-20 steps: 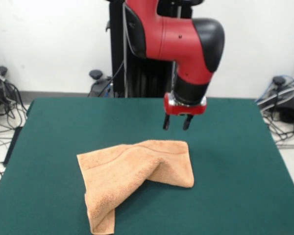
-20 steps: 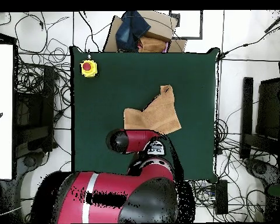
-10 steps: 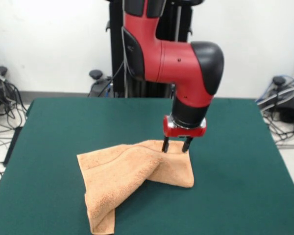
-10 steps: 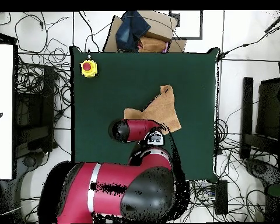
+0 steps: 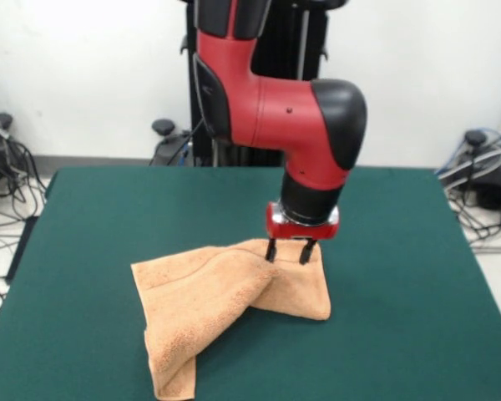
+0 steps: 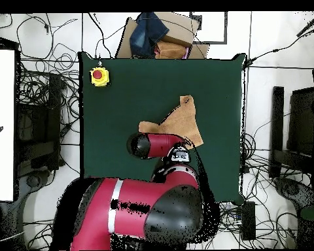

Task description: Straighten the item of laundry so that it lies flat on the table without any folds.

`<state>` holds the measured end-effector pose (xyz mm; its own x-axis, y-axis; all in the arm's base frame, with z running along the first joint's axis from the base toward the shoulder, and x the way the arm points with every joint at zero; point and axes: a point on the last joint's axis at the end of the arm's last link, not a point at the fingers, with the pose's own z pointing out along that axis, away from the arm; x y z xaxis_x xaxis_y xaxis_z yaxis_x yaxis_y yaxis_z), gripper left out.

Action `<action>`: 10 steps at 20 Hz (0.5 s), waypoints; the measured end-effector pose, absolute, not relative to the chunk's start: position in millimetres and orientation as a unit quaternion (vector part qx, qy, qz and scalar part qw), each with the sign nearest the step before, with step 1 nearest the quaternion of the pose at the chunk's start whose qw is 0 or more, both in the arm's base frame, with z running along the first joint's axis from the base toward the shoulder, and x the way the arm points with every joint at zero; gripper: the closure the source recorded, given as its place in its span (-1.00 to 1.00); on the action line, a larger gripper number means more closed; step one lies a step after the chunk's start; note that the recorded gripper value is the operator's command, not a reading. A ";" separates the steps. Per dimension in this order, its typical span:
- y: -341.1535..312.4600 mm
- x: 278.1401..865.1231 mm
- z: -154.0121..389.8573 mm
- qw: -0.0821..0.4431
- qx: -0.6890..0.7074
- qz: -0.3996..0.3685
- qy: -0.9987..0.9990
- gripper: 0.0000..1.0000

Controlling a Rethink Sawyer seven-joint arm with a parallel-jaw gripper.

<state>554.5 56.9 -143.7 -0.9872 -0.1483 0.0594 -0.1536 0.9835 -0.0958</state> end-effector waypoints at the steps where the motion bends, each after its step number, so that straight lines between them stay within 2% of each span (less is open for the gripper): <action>1: 53.4 555.3 -143.4 0.026 0.072 0.050 -0.996 -1.00; 10: 32.0 567.7 -140.2 0.016 0.055 0.052 -0.997 -1.00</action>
<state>567.7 32.0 -140.2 -0.9934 -0.1081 0.0382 -0.1115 0.9886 -0.1014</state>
